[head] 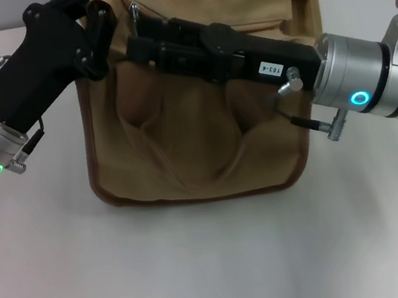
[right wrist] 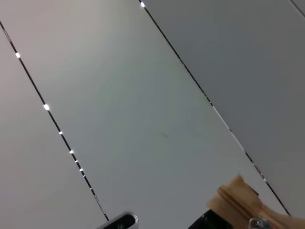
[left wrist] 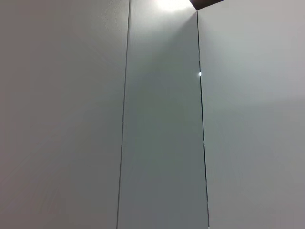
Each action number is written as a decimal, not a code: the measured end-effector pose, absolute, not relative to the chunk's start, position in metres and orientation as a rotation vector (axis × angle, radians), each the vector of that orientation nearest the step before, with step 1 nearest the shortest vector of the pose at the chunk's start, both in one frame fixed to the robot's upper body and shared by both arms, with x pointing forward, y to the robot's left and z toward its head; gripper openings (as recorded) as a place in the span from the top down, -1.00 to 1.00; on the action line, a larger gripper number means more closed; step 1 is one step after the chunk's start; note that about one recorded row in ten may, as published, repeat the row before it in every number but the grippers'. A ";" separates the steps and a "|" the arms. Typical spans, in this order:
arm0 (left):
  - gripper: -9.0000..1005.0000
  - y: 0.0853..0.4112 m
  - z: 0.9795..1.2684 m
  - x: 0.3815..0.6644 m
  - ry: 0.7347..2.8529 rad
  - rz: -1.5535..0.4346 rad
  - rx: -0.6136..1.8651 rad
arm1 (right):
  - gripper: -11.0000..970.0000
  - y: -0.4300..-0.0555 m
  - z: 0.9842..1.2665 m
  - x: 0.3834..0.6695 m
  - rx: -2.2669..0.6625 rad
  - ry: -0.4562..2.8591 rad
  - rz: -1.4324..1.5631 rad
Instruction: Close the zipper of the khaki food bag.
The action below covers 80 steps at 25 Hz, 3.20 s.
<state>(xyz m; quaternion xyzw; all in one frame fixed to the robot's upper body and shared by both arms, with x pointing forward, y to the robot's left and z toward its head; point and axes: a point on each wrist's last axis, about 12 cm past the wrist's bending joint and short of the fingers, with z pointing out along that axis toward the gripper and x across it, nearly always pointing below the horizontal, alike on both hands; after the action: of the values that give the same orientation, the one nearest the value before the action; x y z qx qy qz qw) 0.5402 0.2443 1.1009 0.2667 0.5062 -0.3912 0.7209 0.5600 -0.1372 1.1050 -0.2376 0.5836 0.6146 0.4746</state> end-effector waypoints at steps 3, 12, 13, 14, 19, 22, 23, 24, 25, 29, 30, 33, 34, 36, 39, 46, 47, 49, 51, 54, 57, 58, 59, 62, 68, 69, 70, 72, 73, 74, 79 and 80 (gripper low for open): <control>0.94 0.244 1.101 0.540 1.118 -0.865 0.589 | -0.59 -0.133 1.105 0.561 -0.590 1.437 1.501; 0.94 0.244 1.100 0.540 1.120 -0.865 0.585 | -0.54 -0.130 1.105 0.563 -0.589 1.438 1.492; 0.94 0.244 1.100 0.540 1.120 -0.865 0.585 | -0.54 -0.130 1.105 0.562 -0.589 1.439 1.491; 0.94 0.244 1.100 0.540 1.120 -0.865 0.584 | -0.53 -0.130 1.105 0.563 -0.588 1.444 1.485; 0.94 0.244 1.100 0.539 1.120 -0.865 0.585 | -0.51 -0.131 1.103 0.563 -0.589 1.448 1.466; 0.94 0.244 1.100 0.539 1.120 -0.864 0.585 | -0.49 -0.133 1.101 0.562 -0.579 1.448 1.459; 0.94 0.244 1.100 0.539 1.120 -0.863 0.585 | -0.48 -0.133 1.101 0.562 -0.584 1.443 1.449; 0.94 0.244 1.100 0.539 1.120 -0.863 0.585 | -0.40 -0.133 1.101 0.562 -0.588 1.439 1.443; 0.94 0.244 1.100 0.539 1.120 -0.863 0.585 | -0.32 -0.133 1.101 0.562 -0.588 1.439 1.443; 0.94 0.244 1.100 0.539 1.120 -0.864 0.585 | 0.03 -0.128 1.102 0.562 -0.609 1.423 1.424; 0.94 0.244 1.100 0.539 1.120 -0.864 0.585 | 0.14 -0.128 1.102 0.562 -0.609 1.423 1.424; 0.94 0.243 1.100 0.539 1.119 -0.865 0.585 | 0.45 -0.129 1.101 0.562 -0.608 1.417 1.414; 0.94 0.243 1.100 0.539 1.119 -0.866 0.585 | 0.52 -0.129 1.101 0.562 -0.604 1.414 1.411; 0.94 0.243 1.100 0.539 1.118 -0.866 0.585 | 0.67 -0.129 1.101 0.562 -0.602 1.414 1.411; 0.94 0.244 1.100 0.539 1.118 -0.866 0.585 | 0.89 -0.130 1.101 0.562 -0.598 1.416 1.408; 0.94 0.247 1.099 0.538 1.122 -0.849 0.570 | 0.97 -0.140 1.093 0.557 -0.575 1.424 1.372; 0.94 0.249 1.099 0.538 1.122 -0.843 0.564 | 0.97 -0.143 1.091 0.555 -0.567 1.422 1.367; 0.93 0.252 1.098 0.537 1.122 -0.831 0.546 | 0.97 -0.153 1.088 0.552 -0.547 1.421 1.353; 0.93 0.256 1.097 0.535 1.123 -0.818 0.528 | 0.97 -0.156 1.087 0.552 -0.542 1.422 1.347; 0.92 0.259 1.097 0.535 1.128 -0.810 0.525 | 0.97 -0.169 1.084 0.549 -0.509 1.428 1.332; 0.92 0.261 1.096 0.534 1.134 -0.799 0.522 | 0.97 -0.176 1.081 0.547 -0.482 1.433 1.321; 0.91 0.261 1.096 0.534 1.134 -0.798 0.521 | 0.97 -0.179 1.080 0.546 -0.470 1.435 1.314; 0.91 0.262 1.096 0.534 1.136 -0.794 0.518 | 0.97 -0.184 1.078 0.544 -0.457 1.438 1.308; 0.90 0.264 1.095 0.533 1.142 -0.787 0.511 | 0.97 -0.203 1.074 0.539 -0.407 1.447 1.284; 0.89 0.265 1.094 0.534 1.153 -0.778 0.508 | 0.97 -0.240 1.062 0.523 -0.281 1.472 1.198; 0.89 0.265 1.094 0.535 1.155 -0.776 0.507 | 0.98 -0.252 1.059 0.518 -0.238 1.466 1.165; 0.89 0.265 1.094 0.535 1.157 -0.775 0.507 | 0.98 -0.252 1.059 0.518 -0.238 1.466 1.165; 0.88 0.265 1.094 0.535 1.160 -0.772 0.506 | 0.98 -0.265 1.058 0.511 -0.182 1.440 1.125; 0.88 0.265 1.094 0.536 1.161 -0.771 0.506 | 0.98 -0.270 1.058 0.508 -0.162 1.429 1.108; 0.88 0.265 1.094 0.536 1.161 -0.771 0.506 | 0.98 -0.275 1.057 0.505 -0.145 1.417 1.092; 0.87 0.267 1.091 0.533 1.172 -0.765 0.506 | 0.93 -0.287 1.057 0.488 -0.171 1.351 1.024; 0.86 0.267 1.090 0.532 1.173 -0.764 0.509 | 0.90 -0.287 1.058 0.485 -0.187 1.336 1.011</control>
<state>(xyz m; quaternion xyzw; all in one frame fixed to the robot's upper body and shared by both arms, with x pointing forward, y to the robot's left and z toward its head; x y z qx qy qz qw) 0.5321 0.2668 1.0902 0.2315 0.5336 -0.3475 0.7355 0.4848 -0.2868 1.0576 -0.0828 0.5916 0.4477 0.6654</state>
